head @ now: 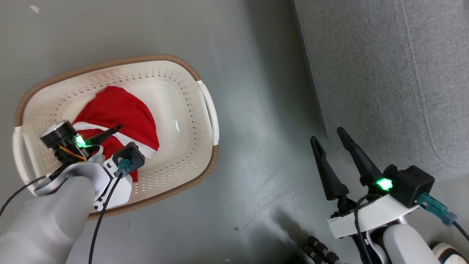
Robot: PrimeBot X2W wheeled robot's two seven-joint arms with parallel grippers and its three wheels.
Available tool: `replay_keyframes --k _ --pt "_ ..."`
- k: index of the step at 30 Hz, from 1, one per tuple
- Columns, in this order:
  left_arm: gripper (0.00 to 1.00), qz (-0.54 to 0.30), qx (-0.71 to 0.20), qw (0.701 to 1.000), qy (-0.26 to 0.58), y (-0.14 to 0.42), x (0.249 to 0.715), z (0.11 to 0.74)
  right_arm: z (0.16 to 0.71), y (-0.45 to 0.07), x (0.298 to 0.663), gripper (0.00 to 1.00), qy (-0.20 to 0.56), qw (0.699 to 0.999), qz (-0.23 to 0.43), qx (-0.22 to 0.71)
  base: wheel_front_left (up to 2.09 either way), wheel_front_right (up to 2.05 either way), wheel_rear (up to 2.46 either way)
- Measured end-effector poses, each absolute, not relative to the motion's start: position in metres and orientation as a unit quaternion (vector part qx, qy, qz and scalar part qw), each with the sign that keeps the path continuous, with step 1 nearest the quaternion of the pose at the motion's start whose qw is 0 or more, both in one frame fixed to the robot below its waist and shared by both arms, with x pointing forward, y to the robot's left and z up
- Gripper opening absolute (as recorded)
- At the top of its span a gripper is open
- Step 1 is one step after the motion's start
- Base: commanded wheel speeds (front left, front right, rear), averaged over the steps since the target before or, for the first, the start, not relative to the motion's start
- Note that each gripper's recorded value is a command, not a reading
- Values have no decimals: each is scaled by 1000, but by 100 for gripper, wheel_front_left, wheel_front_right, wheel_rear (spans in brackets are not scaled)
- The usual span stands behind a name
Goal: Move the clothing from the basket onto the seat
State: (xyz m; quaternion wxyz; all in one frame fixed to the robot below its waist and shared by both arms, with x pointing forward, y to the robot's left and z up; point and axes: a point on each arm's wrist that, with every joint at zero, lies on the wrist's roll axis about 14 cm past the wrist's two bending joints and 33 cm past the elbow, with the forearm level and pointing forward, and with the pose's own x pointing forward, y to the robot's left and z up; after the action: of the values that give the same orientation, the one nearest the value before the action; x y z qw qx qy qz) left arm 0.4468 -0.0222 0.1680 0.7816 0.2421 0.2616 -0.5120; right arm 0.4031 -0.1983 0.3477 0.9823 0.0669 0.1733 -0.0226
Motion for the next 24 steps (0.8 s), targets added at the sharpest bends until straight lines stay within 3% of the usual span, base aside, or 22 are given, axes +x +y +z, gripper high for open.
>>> replay_keyframes --k 7,24 --pt "100 -536 274 748 280 -29 443 139 337 -187 410 100 184 981 0 61 0 0 0" --pt "100 -556 310 697 330 -35 437 88 331 -191 430 100 178 982 5 55 0 0 0"
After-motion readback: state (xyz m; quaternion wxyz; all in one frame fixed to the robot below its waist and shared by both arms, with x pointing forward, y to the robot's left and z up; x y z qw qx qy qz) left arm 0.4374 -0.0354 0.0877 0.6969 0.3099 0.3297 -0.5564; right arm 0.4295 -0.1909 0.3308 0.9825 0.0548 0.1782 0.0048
